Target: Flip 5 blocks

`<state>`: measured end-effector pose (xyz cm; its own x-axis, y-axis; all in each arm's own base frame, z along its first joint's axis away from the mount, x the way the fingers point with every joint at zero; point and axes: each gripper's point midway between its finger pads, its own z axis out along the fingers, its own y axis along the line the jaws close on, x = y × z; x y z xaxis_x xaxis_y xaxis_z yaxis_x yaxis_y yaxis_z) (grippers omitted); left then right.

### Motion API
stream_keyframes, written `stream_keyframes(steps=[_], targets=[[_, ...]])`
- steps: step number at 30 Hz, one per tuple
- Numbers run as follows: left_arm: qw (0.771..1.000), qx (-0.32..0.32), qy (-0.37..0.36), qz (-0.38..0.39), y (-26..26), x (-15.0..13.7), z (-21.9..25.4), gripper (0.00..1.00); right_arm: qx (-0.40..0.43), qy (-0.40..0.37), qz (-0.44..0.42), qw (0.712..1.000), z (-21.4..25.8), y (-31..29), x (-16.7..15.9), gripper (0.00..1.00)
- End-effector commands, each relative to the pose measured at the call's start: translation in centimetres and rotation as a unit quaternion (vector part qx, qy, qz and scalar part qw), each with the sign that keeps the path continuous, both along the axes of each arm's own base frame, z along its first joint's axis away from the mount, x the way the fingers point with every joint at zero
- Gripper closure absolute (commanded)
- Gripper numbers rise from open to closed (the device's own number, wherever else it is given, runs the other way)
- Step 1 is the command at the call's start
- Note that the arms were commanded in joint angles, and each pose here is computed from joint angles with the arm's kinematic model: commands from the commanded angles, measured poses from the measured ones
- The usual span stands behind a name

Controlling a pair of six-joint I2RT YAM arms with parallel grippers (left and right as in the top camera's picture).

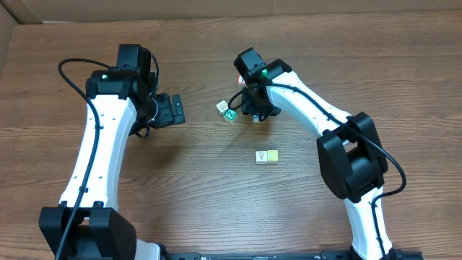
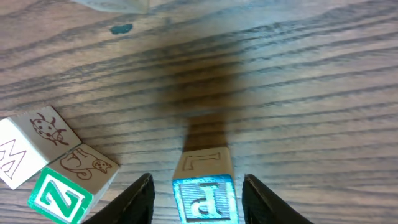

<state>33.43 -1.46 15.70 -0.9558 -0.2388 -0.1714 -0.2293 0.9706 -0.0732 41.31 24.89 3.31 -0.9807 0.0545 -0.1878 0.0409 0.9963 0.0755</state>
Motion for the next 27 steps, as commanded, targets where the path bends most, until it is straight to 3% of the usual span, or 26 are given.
stream_keyframes(steps=[1,16,23,27], targets=[[1.0,0.002,-0.007,0.009,0.24,0.56,0.36,0.0,-0.005,-0.007,0.015,1.0,0.2,0.27,-0.61,0.54],[1.0,0.002,-0.007,0.009,0.24,0.56,0.36,0.0,-0.017,-0.019,0.012,1.0,0.14,-0.14,-0.19,0.58],[1.0,0.002,-0.007,0.009,0.24,0.56,0.36,0.0,-0.02,-0.014,0.012,1.0,0.09,-0.28,-0.41,0.71],[1.0,0.002,-0.007,0.009,0.24,0.56,0.36,0.0,-0.021,-0.012,0.012,1.0,0.1,-0.34,-0.53,0.71]])
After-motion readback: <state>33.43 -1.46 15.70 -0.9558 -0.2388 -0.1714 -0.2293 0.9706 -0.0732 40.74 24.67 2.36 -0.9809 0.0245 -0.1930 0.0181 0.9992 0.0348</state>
